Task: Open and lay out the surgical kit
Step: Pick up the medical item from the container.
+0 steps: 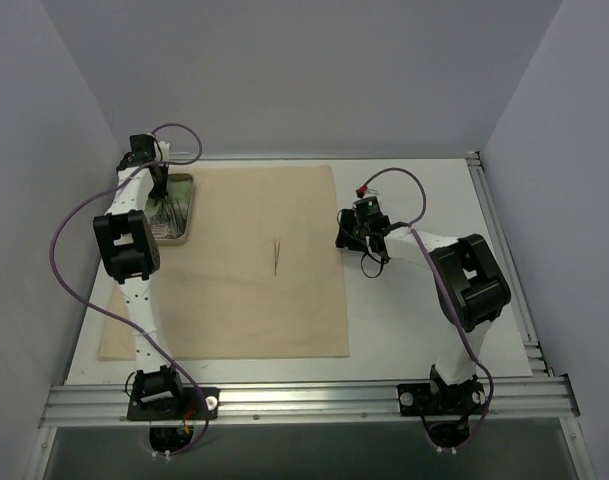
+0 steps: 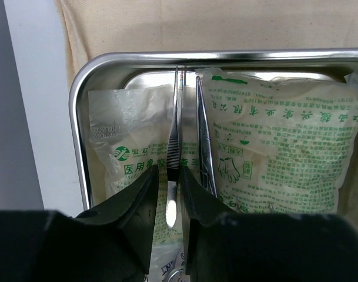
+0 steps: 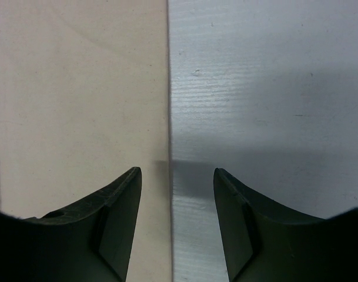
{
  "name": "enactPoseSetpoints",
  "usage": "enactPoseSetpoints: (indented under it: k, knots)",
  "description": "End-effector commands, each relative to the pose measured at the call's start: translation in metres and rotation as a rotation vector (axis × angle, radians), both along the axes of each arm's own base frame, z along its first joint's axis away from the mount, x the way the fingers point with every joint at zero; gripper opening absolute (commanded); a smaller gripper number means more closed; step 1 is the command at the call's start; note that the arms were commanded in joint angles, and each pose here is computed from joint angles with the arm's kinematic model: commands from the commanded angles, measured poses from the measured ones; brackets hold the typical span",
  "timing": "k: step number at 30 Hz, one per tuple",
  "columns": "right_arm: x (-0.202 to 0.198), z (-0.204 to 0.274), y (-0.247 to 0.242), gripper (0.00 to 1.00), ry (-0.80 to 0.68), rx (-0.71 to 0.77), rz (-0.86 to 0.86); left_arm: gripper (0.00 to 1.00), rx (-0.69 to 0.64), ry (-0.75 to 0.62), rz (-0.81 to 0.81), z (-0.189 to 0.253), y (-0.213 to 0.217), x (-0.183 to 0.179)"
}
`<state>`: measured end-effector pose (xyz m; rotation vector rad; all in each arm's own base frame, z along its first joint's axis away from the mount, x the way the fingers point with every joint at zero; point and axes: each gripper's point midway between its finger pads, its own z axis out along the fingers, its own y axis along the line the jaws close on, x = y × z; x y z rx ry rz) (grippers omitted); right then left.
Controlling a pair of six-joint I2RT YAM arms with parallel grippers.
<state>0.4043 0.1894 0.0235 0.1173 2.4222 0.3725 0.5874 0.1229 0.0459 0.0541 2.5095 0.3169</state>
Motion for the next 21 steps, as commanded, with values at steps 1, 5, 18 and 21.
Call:
enactPoseSetpoints:
  k: [1, 5, 18, 21]
  knots:
    - [0.01, 0.015, -0.001, 0.48, -0.031, 0.005, 0.003, 0.31, -0.007, -0.015, 0.023, 0.005, 0.006, 0.005]
    - [0.008, 0.015, -0.003, 0.48, -0.029, 0.003, -0.002, 0.3, -0.032, -0.005, 0.02, 0.0, 0.005, 0.005]
    - [0.007, 0.022, -0.003, 0.48, -0.038, 0.018, -0.013, 0.02, -0.013, -0.109, 0.06, 0.073, 0.01, -0.005]
    - [0.007, 0.027, -0.002, 0.48, -0.049, 0.024, -0.015, 0.02, -0.013, -0.129, 0.061, 0.095, 0.009, -0.015]
